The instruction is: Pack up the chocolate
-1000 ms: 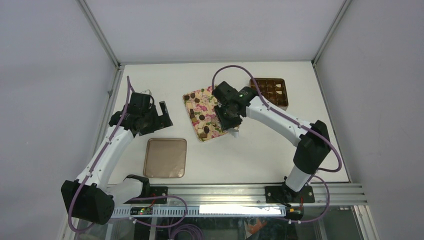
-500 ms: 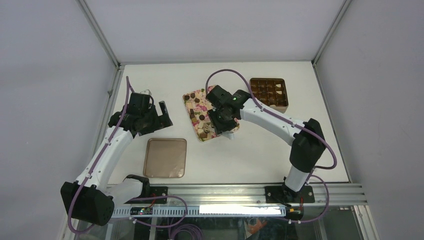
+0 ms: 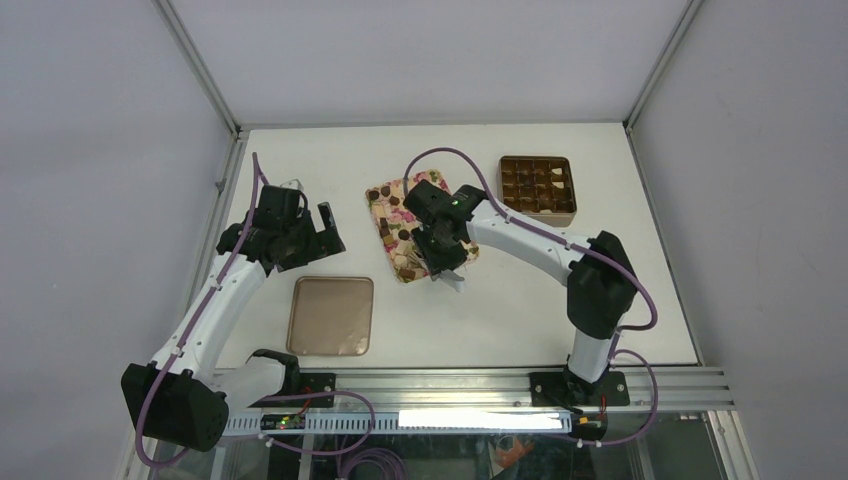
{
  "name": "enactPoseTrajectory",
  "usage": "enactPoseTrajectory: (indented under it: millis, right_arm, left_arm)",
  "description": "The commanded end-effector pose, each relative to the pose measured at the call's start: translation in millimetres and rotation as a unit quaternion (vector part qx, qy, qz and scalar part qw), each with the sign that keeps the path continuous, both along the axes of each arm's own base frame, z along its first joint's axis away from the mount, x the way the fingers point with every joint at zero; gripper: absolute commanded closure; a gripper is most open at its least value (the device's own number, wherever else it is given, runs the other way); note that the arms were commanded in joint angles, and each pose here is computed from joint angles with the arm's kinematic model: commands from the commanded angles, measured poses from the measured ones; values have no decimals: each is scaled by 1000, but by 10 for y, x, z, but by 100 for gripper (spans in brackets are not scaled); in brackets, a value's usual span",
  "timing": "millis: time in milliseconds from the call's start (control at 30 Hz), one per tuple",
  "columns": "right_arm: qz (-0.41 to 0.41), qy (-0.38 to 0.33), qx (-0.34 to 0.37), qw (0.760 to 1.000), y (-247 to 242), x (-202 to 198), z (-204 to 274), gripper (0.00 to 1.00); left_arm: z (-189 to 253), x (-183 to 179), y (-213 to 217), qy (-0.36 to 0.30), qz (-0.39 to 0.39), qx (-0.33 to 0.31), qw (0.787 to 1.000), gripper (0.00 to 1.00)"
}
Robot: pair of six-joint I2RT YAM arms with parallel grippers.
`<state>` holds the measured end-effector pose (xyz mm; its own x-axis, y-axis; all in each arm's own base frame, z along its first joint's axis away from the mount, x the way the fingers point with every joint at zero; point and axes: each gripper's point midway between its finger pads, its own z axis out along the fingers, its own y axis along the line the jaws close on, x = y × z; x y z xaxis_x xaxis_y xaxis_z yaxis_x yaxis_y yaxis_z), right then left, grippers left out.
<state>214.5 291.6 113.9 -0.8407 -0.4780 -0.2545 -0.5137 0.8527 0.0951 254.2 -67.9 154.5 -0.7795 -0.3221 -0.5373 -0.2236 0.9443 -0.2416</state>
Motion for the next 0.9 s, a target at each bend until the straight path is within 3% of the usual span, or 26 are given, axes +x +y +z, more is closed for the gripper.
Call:
enactPoseTrajectory:
  millis: [0,433,567,867]
  right_arm:
    - [-15,-31,-2,999,20,110,126,78]
    - [-51,-92,9,994,-110,272,510,95]
    - [-73,-112,23,991,-231,396,700,96]
    - [-214,-140,27,967,-1227,976,926,95]
  left_arm:
    - [78,46,42,-22,6,3,1000,1]
    - [60,64,26,-20,5,0,1000,1]
    - [61,80,16,-20,4,-2,1000,1]
    - [67,118,1,-18,4,-3,1000,1]
